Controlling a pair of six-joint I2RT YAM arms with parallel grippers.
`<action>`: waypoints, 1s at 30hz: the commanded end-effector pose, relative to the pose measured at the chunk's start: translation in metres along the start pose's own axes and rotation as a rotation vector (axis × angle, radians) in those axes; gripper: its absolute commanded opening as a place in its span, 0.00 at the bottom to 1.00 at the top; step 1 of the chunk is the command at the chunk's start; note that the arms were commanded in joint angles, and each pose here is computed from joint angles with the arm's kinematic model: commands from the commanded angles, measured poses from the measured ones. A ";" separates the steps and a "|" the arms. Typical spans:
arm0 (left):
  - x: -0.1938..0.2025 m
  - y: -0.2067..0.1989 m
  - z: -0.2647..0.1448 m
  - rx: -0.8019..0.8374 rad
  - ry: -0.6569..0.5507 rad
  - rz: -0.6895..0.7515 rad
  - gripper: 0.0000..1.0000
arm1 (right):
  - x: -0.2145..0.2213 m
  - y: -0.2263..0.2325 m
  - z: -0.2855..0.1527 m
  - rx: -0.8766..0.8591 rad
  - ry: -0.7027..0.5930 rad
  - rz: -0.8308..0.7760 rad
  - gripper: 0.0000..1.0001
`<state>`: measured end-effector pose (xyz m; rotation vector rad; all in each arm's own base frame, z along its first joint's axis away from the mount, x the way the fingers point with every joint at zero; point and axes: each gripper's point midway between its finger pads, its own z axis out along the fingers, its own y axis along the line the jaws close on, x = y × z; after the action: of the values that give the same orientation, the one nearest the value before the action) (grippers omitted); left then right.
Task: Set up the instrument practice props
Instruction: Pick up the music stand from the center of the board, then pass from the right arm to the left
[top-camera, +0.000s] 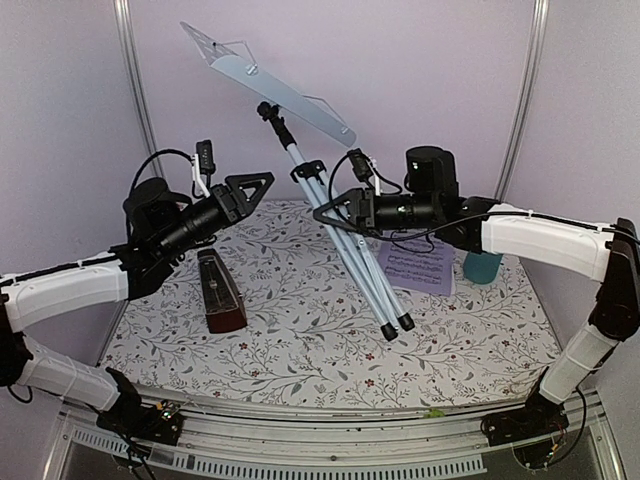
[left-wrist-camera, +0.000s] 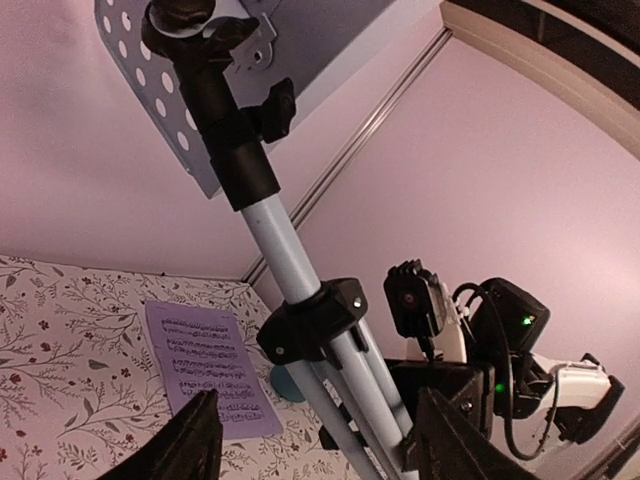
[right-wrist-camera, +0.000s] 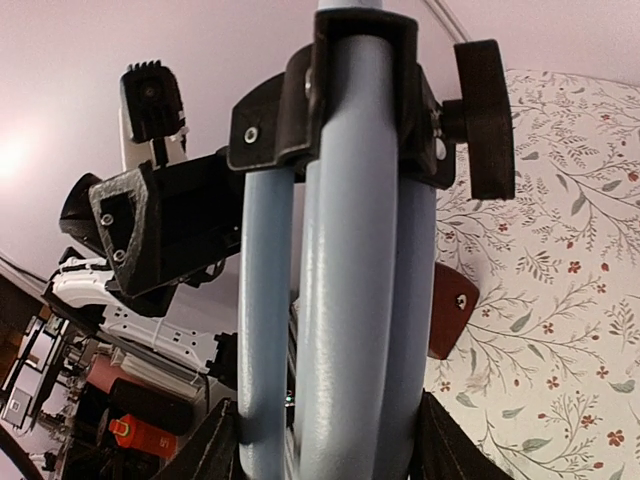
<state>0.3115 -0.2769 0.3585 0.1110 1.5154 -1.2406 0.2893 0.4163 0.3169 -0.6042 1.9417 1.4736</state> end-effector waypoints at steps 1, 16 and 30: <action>-0.024 -0.025 0.015 0.069 -0.023 0.004 0.66 | -0.081 0.159 -0.078 -0.460 -0.352 -0.485 0.00; -0.033 -0.038 0.027 0.144 -0.004 0.026 0.58 | -0.057 0.172 -0.079 -0.661 -0.266 -0.496 0.00; -0.057 -0.060 0.013 0.234 -0.087 0.063 0.58 | -0.042 0.163 -0.070 -0.687 -0.216 -0.470 0.00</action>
<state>0.3152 -0.2984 0.4170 0.2402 1.3907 -1.3563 0.2265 0.4213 0.3776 -0.8989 1.5897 1.9232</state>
